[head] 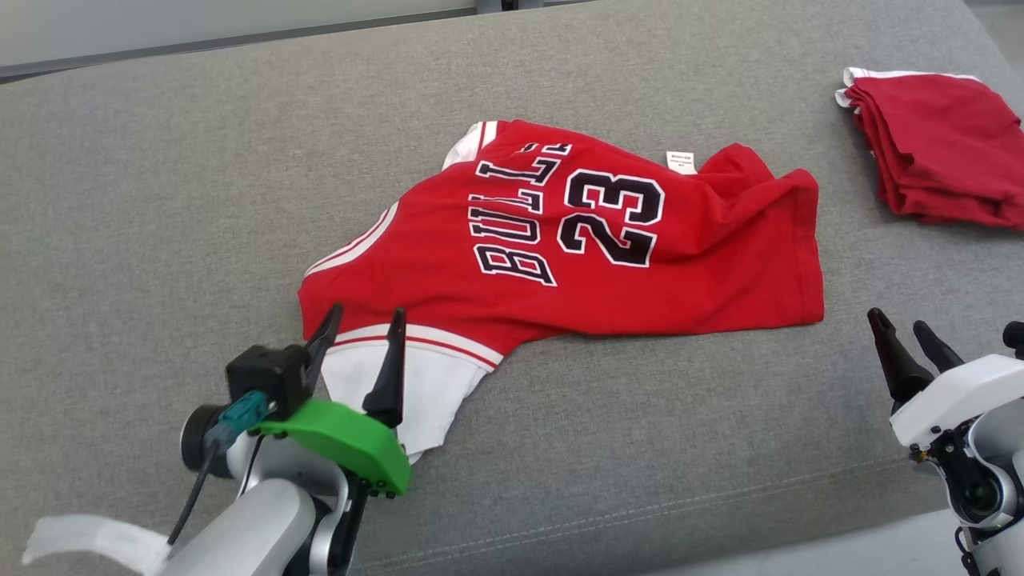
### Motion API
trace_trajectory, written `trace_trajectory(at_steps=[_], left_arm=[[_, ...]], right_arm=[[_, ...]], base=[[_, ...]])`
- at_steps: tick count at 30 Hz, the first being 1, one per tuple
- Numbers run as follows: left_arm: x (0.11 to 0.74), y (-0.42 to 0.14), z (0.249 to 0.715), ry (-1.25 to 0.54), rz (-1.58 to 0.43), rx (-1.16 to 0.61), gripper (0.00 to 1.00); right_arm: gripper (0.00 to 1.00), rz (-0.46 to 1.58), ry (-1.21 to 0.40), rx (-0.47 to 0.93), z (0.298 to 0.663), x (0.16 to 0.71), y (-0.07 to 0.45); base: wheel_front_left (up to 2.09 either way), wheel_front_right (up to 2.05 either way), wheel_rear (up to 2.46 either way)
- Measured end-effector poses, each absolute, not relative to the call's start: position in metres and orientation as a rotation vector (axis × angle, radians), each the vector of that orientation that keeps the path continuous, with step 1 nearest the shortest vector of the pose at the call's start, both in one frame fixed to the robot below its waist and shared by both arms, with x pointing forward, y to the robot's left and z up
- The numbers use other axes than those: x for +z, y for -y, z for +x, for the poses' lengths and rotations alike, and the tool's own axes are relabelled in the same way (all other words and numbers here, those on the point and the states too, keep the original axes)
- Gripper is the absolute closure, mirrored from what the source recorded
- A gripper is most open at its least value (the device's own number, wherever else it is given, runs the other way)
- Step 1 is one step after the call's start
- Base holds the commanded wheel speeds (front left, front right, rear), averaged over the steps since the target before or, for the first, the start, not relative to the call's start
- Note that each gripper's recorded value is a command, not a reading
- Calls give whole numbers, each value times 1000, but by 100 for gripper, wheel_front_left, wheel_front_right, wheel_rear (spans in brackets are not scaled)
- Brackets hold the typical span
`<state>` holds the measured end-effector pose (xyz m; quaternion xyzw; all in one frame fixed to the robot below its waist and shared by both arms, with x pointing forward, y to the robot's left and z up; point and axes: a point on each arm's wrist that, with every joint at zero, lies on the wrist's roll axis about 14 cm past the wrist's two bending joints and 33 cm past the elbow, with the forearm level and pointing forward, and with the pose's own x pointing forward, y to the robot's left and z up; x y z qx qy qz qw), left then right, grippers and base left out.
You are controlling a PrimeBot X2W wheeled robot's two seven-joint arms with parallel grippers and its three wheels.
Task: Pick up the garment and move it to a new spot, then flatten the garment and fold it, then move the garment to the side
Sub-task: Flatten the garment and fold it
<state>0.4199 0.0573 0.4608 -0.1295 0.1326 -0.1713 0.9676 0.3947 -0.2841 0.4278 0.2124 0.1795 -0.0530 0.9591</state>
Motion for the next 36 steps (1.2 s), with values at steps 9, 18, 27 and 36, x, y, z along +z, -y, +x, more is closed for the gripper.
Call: trace_trajectory(at_steps=[9, 18, 27, 36], left_arm=[[447, -4, 452, -348, -95, -543, 0], [401, 23, 473, -523, 31, -628, 0], [372, 20, 482, -622, 79, -589, 100], [378, -1, 500, -553, 23, -494, 100]], right_arm=[[0, 400, -290, -37, 401, 456, 270], [0, 370, -255, -13, 402, 471, 268], [0, 349, -220, 8, 406, 483, 263], [0, 347, -175, 29, 415, 495, 257]], base=[[0, 0, 0], [0, 0, 0], [0, 0, 0], [0, 0, 0]])
